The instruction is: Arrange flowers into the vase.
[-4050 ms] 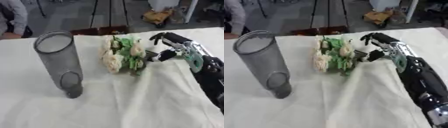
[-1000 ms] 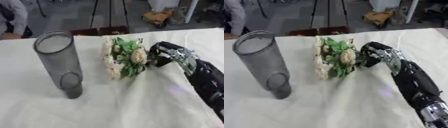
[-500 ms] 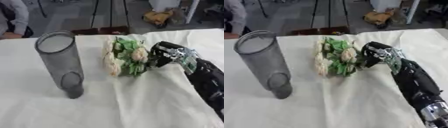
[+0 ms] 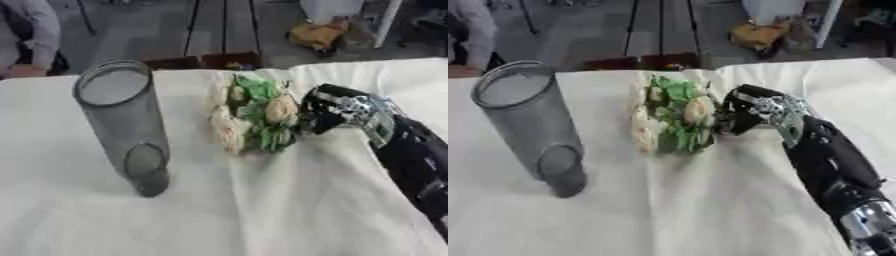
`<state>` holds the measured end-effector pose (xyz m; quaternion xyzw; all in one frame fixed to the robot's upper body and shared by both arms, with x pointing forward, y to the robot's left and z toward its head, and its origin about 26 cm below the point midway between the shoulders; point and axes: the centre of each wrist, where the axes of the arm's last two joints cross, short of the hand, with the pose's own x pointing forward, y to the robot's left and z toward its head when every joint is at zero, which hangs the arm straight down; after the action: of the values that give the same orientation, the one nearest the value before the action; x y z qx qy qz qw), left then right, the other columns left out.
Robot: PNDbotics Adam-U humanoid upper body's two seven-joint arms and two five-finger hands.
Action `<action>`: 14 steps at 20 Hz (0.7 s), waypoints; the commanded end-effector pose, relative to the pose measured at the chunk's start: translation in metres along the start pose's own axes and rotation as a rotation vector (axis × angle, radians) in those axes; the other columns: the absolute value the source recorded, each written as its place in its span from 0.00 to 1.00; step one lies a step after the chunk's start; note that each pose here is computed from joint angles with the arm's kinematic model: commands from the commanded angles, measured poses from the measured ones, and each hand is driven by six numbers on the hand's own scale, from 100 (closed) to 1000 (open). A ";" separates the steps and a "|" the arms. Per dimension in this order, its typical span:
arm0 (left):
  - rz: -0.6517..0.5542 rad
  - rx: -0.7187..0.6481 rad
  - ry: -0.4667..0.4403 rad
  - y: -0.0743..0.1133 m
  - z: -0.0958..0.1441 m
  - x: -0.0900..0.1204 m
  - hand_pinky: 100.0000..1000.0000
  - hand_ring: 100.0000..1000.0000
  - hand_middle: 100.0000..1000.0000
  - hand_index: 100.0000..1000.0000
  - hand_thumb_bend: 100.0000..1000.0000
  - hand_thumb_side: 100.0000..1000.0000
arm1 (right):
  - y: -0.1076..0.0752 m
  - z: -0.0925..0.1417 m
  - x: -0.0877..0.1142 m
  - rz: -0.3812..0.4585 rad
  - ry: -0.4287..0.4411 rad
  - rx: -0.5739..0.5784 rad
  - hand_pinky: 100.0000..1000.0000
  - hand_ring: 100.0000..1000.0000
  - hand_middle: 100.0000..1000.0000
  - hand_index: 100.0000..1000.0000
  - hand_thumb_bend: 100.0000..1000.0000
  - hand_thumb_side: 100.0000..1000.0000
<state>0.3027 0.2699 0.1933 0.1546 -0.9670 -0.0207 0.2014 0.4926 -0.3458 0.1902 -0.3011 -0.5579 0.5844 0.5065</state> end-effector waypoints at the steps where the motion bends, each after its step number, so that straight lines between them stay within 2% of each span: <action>1: -0.002 0.006 -0.023 0.001 -0.005 0.005 0.49 0.59 0.83 0.89 0.00 1.00 | 0.013 -0.002 -0.004 -0.041 0.000 0.039 0.30 0.35 0.01 0.45 0.14 0.54; 5: -0.004 0.006 -0.020 0.001 -0.005 0.004 0.49 0.59 0.83 0.89 0.00 1.00 | 0.015 -0.002 -0.004 -0.061 -0.019 0.015 0.31 0.27 0.00 0.43 0.03 0.70; 8: -0.003 0.007 -0.020 0.001 -0.004 0.004 0.49 0.59 0.84 0.90 0.00 1.00 | 0.014 -0.002 -0.004 -0.058 -0.031 -0.001 0.29 0.22 0.00 0.43 0.01 0.73; 13: -0.004 0.005 -0.017 0.001 -0.004 0.004 0.49 0.58 0.83 0.90 0.00 1.00 | 0.010 -0.001 -0.003 -0.016 -0.048 -0.057 0.19 0.13 0.00 0.42 0.00 0.79; 14: -0.004 0.005 -0.017 0.002 -0.004 0.004 0.49 0.58 0.83 0.90 0.00 1.00 | 0.008 -0.001 -0.002 -0.007 -0.057 -0.079 0.17 0.11 0.00 0.42 0.00 0.84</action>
<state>0.3027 0.2688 0.1922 0.1534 -0.9667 -0.0175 0.2043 0.4921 -0.3450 0.1788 -0.2938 -0.5952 0.5669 0.4878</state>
